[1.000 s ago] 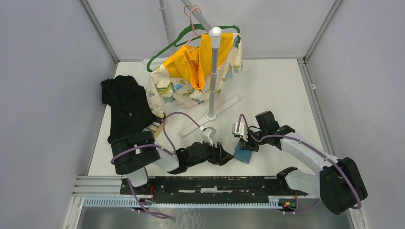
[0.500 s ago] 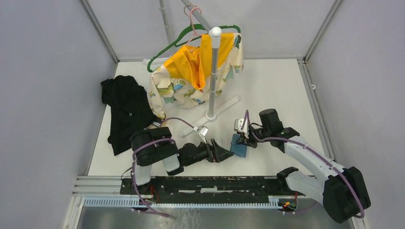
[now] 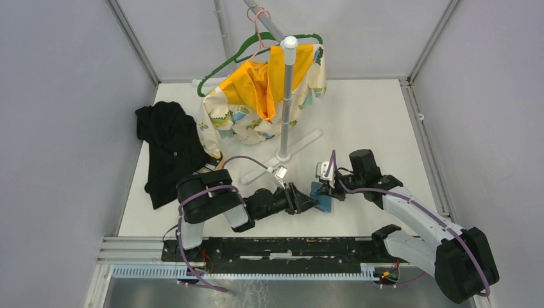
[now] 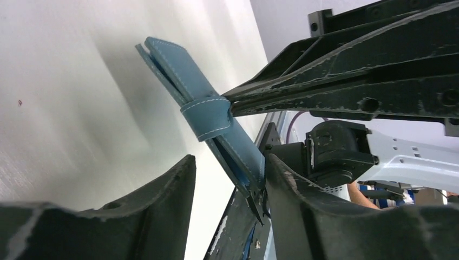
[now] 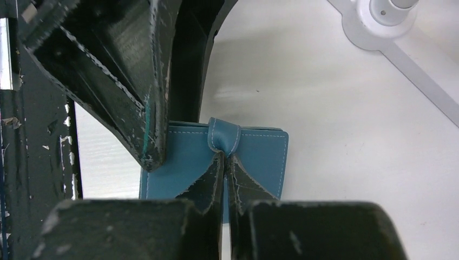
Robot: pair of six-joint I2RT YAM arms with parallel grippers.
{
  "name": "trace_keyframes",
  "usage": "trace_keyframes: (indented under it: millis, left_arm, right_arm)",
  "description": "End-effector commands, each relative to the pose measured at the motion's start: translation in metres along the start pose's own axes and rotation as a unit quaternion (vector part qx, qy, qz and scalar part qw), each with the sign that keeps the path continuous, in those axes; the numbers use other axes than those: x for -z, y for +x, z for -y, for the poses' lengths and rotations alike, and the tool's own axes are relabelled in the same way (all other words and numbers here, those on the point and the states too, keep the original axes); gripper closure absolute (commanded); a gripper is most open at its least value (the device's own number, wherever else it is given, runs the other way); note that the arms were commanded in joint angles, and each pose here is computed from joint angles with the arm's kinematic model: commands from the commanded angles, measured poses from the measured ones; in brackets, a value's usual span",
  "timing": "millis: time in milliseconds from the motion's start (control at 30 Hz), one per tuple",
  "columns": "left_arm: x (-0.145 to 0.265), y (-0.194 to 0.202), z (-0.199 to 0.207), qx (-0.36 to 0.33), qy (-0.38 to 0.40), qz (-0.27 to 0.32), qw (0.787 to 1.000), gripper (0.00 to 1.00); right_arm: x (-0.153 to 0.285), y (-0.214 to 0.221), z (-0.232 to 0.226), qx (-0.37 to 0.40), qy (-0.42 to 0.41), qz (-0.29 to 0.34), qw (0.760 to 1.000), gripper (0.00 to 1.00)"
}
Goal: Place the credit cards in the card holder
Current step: Turn over the card holder at the center of the board.
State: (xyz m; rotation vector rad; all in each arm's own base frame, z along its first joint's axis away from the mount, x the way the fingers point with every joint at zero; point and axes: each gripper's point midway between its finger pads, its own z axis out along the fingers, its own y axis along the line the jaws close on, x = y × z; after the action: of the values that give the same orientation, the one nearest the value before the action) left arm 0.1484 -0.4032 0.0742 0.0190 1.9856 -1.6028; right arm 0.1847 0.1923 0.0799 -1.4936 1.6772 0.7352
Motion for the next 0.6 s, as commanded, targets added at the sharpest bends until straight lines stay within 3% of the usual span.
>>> trace_keyframes:
  millis: [0,167,233,400,567]
  left_arm:
    - [-0.008,-0.002,0.002,0.007,-0.011,0.007,1.000,0.49]
    - [-0.007,-0.001,-0.010,-0.018,-0.047,0.000,0.999,0.88]
    - [-0.003,-0.001,-0.019,-0.036,-0.070,0.000,0.997,0.96]
    - [0.010,-0.004,-0.039,-0.095,-0.132,-0.014,0.987,0.98]
    - [0.019,-0.013,-0.032,-0.170,-0.176,-0.026,0.969,0.98]
  right_arm:
    - [0.002,-0.018,0.007,0.024,0.014,0.036,0.999,1.00]
    - [0.002,-0.019,0.007,0.030,0.018,0.037,0.999,1.00]
    - [0.003,-0.020,0.011,0.040,0.030,0.035,0.998,1.00]
    - [0.005,-0.035,0.016,0.101,0.041,0.042,0.993,1.00]
    - [-0.002,-0.060,-0.002,0.195,-0.021,0.055,0.979,1.00]
